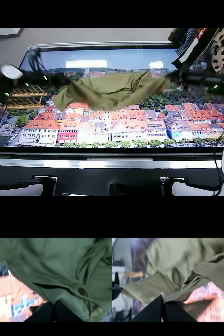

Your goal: Fold the clothes and pants, and hang the long-sleeved shirts on hangers.

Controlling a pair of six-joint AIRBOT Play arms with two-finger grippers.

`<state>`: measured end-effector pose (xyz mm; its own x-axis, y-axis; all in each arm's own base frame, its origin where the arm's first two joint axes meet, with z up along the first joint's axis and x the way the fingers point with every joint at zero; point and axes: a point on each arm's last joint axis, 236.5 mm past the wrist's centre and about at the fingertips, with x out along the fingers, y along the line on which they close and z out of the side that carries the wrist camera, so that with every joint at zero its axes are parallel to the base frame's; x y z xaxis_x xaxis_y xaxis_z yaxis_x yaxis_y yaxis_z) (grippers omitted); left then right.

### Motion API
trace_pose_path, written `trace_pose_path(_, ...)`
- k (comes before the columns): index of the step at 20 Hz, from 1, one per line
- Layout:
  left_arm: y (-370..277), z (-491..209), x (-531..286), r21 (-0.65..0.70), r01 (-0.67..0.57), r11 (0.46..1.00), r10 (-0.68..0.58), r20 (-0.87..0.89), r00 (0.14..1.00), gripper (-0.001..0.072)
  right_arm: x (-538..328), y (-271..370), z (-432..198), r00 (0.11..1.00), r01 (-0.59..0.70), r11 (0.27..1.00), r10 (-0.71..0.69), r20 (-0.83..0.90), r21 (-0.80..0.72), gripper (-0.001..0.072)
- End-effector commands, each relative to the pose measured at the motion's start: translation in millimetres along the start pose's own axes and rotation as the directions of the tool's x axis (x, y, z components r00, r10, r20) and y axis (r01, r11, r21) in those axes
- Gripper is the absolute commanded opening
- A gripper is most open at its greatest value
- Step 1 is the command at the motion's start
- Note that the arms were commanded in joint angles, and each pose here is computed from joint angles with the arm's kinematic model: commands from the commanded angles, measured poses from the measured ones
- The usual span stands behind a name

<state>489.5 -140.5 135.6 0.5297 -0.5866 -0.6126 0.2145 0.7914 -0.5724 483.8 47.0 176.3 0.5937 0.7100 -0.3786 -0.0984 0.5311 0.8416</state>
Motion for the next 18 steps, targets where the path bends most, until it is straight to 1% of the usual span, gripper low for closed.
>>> trace_pose_path(1, -115.2, 113.0, -120.0, 0.272, 0.038, 0.962, -0.134, 0.345, 0.929, 0.0017, -85.2, 160.4, 73.7, 0.936, -0.006, 0.928, 0.136, 0.326, -0.372, 0.0026)
trace_pose_path(3, -174.3, 134.2, -195.4, 0.367, 0.032, 0.930, -0.218, 0.479, 0.850, 0.0017, -146.4, 238.5, 78.2, 0.860, 0.106, 0.857, 0.175, 0.479, -0.504, 0.0026)
trace_pose_path(5, -212.3, 127.7, -258.3, 0.395, 0.022, 0.919, -0.265, 0.574, 0.775, 0.0017, -208.7, 307.2, 53.3, 0.770, 0.219, 0.784, 0.227, 0.596, -0.581, 0.0026)
trace_pose_path(6, -221.5, 118.0, -281.8, 0.387, 0.012, 0.922, -0.264, 0.604, 0.752, 0.0017, -234.0, 330.8, 34.9, 0.728, 0.261, 0.760, 0.249, 0.639, -0.595, 0.0026)
trace_pose_path(7, -228.3, 103.9, -306.3, 0.372, -0.003, 0.928, -0.251, 0.635, 0.731, 0.0017, -258.4, 349.2, 13.3, 0.689, 0.315, 0.737, 0.255, 0.678, -0.598, 0.0026)
trace_pose_path(9, -235.2, 77.6, -346.0, 0.351, -0.050, 0.935, -0.220, 0.685, 0.694, 0.0016, -301.0, 373.8, -25.1, 0.609, 0.395, 0.720, 0.260, 0.749, -0.571, 0.0026)
trace_pose_path(12, -250.2, 42.1, -405.8, 0.343, -0.113, 0.932, -0.206, 0.761, 0.616, 0.0017, -349.4, 394.3, -69.2, 0.497, 0.495, 0.692, 0.272, 0.824, -0.526, 0.0026)
trace_pose_path(13, -254.6, 33.5, -418.4, 0.344, -0.120, 0.931, -0.208, 0.774, 0.598, 0.0017, -359.8, 396.6, -78.7, 0.470, 0.512, 0.693, 0.270, 0.840, -0.508, 0.0026)
trace_pose_path(14, -258.0, 26.0, -426.0, 0.346, -0.121, 0.930, -0.212, 0.778, 0.591, 0.0017, -364.4, 397.1, -83.3, 0.459, 0.509, 0.703, 0.267, 0.848, -0.497, 0.0026)
trace_pose_path(16, -256.1, 18.5, -421.7, 0.327, -0.096, 0.940, -0.201, 0.760, 0.619, 0.0017, -356.3, 388.7, -79.0, 0.486, 0.478, 0.734, 0.236, 0.842, -0.482, 0.0026)
trace_pose_path(18, -238.4, 19.9, -391.9, 0.296, -0.095, 0.950, -0.150, 0.705, 0.693, 0.0017, -325.0, 361.5, -58.2, 0.578, 0.445, 0.767, 0.149, 0.803, -0.462, 0.0026)
